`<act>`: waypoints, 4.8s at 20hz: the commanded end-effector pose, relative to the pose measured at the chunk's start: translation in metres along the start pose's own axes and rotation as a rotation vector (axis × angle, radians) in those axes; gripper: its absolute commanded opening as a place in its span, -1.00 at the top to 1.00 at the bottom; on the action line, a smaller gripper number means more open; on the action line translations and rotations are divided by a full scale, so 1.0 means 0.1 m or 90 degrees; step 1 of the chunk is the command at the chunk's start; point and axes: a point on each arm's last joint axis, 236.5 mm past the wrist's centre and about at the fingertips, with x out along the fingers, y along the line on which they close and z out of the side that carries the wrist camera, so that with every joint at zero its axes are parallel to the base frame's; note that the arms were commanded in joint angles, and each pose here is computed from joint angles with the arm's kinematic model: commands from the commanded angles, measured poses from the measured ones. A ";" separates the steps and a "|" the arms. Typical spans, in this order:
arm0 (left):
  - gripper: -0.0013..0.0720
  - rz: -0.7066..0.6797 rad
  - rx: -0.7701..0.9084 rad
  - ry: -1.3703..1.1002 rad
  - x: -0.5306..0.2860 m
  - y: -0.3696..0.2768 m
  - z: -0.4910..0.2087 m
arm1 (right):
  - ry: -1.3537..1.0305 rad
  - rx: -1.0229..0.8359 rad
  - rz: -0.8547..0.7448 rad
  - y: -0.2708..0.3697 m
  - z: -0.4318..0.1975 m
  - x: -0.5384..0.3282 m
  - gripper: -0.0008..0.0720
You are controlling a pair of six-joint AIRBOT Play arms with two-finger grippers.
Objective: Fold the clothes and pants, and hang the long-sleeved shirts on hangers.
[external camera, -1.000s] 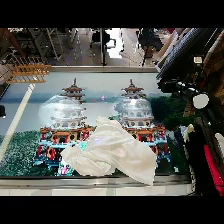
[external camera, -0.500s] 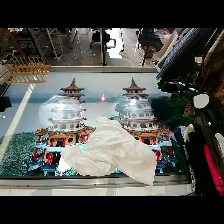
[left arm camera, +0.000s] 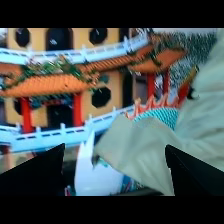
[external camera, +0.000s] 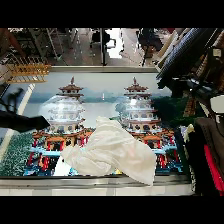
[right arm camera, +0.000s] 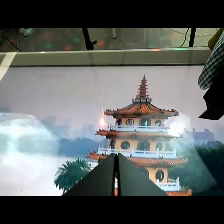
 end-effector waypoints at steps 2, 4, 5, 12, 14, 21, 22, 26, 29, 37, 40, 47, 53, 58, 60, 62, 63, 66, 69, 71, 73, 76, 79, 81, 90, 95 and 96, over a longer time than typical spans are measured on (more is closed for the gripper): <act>-0.94 -0.060 -0.001 0.189 0.73 -0.21 -1.00 | 0.326 -0.174 0.115 0.29 -1.18 -0.55 0.89; -0.94 -0.065 -0.025 0.190 0.91 -0.18 -1.14 | 0.537 -0.116 0.291 0.74 -2.08 -1.00 0.32; -0.94 -0.075 -0.023 0.184 0.97 -0.19 -1.16 | 0.577 -0.058 0.361 1.00 -2.36 -1.12 0.18; -0.93 -0.079 -0.020 0.236 1.35 -0.24 -1.32 | 0.829 -0.232 0.372 1.18 -4.17 -1.62 -0.44; -0.91 -0.065 -0.039 0.226 1.47 -0.23 -1.27 | 0.844 -0.348 0.347 1.01 -4.27 -1.64 -0.45; 0.95 -0.057 -0.060 0.233 1.56 -0.20 -1.29 | 0.846 -0.439 0.317 0.79 -4.45 -1.59 -0.61; 0.95 -0.057 -0.060 0.233 1.56 -0.20 -1.29 | 0.860 -0.432 0.320 0.77 -4.54 -1.62 -0.61; 0.95 -0.060 -0.052 0.228 1.54 -0.22 -1.24 | 0.883 -0.394 0.353 0.89 -4.72 -1.67 -0.32; 0.95 -0.064 -0.049 0.216 1.50 -0.25 -1.20 | 0.887 -0.422 0.323 0.75 -4.71 -1.63 0.93; 0.95 -0.165 0.036 0.017 0.31 -0.61 -0.31 | 0.611 -0.483 0.148 0.69 -2.90 -1.22 0.94; 0.95 -0.358 0.048 -0.315 -1.50 -1.12 0.72 | 0.295 -0.475 0.047 0.70 -1.17 -1.49 0.94; 0.95 -0.436 0.304 -0.922 -5.18 -2.19 0.48 | -0.517 -0.211 0.246 1.62 1.89 -3.84 0.94; 0.95 -0.216 0.289 -0.981 -5.27 -1.89 0.70 | -0.516 -0.245 0.180 1.60 2.08 -3.46 0.94; 0.96 -0.173 0.161 -0.784 -3.96 -0.84 1.71 | -0.273 -0.270 0.052 1.29 1.72 -1.39 0.94; 0.96 -0.148 0.126 -0.658 -2.88 -0.50 2.29 | -0.138 -0.221 0.033 0.95 1.26 -0.30 0.94; 0.96 -0.148 0.085 -0.553 -1.68 -0.22 2.76 | -0.034 -0.191 0.016 0.62 0.69 0.67 0.94; 0.95 -0.158 0.054 -0.517 -1.14 -0.07 2.91 | 0.006 -0.184 0.009 0.49 0.39 1.09 0.94; 0.95 -0.164 -0.061 -0.452 0.02 0.47 3.12 | 0.054 -0.170 -0.004 0.25 -0.39 2.10 0.94; 0.54 -0.162 -0.107 -0.430 0.23 0.77 3.10 | 0.076 -0.133 0.002 0.19 -0.88 2.57 0.11; -0.63 -0.182 -0.118 -0.385 0.14 0.83 2.91 | 0.147 -0.071 -0.004 0.00 -1.12 2.52 -0.17; -0.58 -0.178 -0.146 -0.261 0.15 1.02 2.41 | 0.273 0.007 0.001 -0.26 -1.46 2.28 -0.33; -0.32 -0.045 -0.244 0.036 0.22 1.64 1.15 | 0.505 0.117 0.055 -0.49 -2.13 1.61 -0.34; -0.31 0.006 -0.305 0.115 0.13 1.79 0.46 | 0.650 0.204 0.191 -0.23 -2.64 0.90 -0.29; -0.32 0.014 -0.302 0.138 0.17 1.64 -0.01 | 0.659 0.251 0.257 -0.02 -2.87 0.54 -0.29; -0.78 0.107 -0.339 0.140 0.68 1.69 -1.21 | 0.719 0.217 0.344 0.60 -3.58 -0.07 -0.28; -0.78 0.086 -0.349 0.128 0.85 1.72 -1.14 | 0.754 0.180 0.343 0.69 -3.79 -0.04 -0.28; -0.77 0.075 -0.346 0.135 0.90 1.71 -1.15 | 0.761 0.180 0.346 0.71 -3.83 -0.04 -0.28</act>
